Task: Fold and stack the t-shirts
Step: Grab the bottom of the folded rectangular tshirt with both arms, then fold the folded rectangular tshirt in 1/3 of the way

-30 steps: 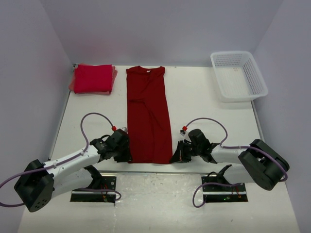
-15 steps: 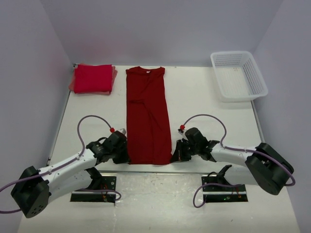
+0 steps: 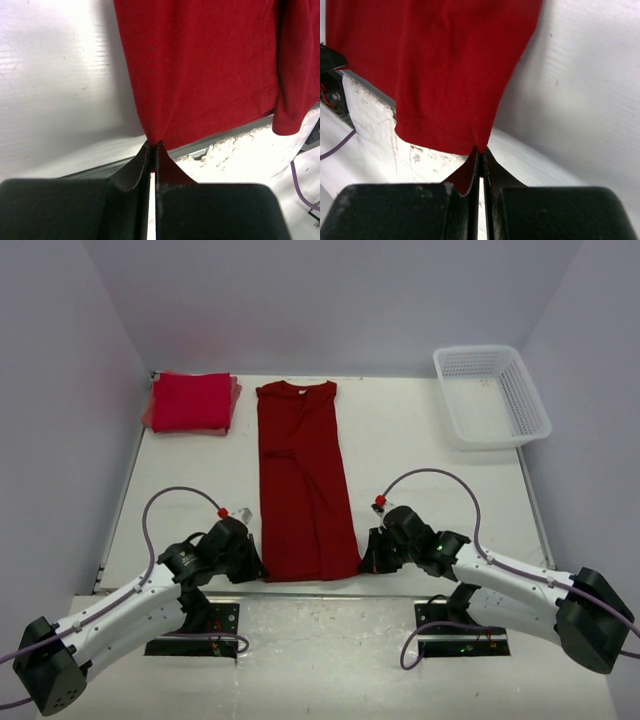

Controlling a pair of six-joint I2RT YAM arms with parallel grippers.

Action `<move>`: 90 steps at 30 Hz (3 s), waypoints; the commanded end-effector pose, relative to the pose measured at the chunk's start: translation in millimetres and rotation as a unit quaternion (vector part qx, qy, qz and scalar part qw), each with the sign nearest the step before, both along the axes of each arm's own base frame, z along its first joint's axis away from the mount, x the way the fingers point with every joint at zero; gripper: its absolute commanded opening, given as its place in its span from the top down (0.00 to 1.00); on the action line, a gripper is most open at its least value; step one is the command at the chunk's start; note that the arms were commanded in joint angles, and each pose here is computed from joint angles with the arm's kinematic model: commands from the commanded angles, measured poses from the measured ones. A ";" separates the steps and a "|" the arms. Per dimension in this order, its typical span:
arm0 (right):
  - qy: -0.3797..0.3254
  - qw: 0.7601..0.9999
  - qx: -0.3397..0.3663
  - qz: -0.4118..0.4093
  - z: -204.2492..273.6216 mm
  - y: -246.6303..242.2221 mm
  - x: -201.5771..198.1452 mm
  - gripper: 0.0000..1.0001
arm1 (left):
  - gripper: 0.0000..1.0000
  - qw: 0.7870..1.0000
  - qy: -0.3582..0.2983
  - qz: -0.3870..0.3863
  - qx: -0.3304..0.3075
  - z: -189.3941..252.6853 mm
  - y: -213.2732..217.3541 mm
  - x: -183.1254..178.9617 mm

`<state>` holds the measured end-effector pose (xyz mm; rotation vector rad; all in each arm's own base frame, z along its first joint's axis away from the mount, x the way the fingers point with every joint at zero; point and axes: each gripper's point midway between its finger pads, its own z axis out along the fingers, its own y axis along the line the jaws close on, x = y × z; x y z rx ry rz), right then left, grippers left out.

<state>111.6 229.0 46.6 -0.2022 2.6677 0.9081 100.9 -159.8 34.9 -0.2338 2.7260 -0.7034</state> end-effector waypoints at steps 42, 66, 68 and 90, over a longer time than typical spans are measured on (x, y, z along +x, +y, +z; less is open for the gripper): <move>-0.044 0.994 -0.100 0.015 58.2 37.4 285.9 1.00 | 1.00 0.986 -0.120 0.051 0.099 85.7 29.5 287.7; -0.071 0.985 -0.158 -0.011 40.3 21.1 365.3 0.89 | 0.87 0.967 -0.115 0.122 0.192 53.8 63.0 368.9; -0.106 0.980 -0.167 -0.026 60.0 16.5 388.4 0.69 | 0.81 0.956 -0.143 0.143 0.213 77.8 71.9 385.2; -0.009 0.997 0.074 0.034 80.4 72.5 283.0 1.00 | 1.00 0.990 -0.139 -0.025 -0.020 87.7 -37.6 327.7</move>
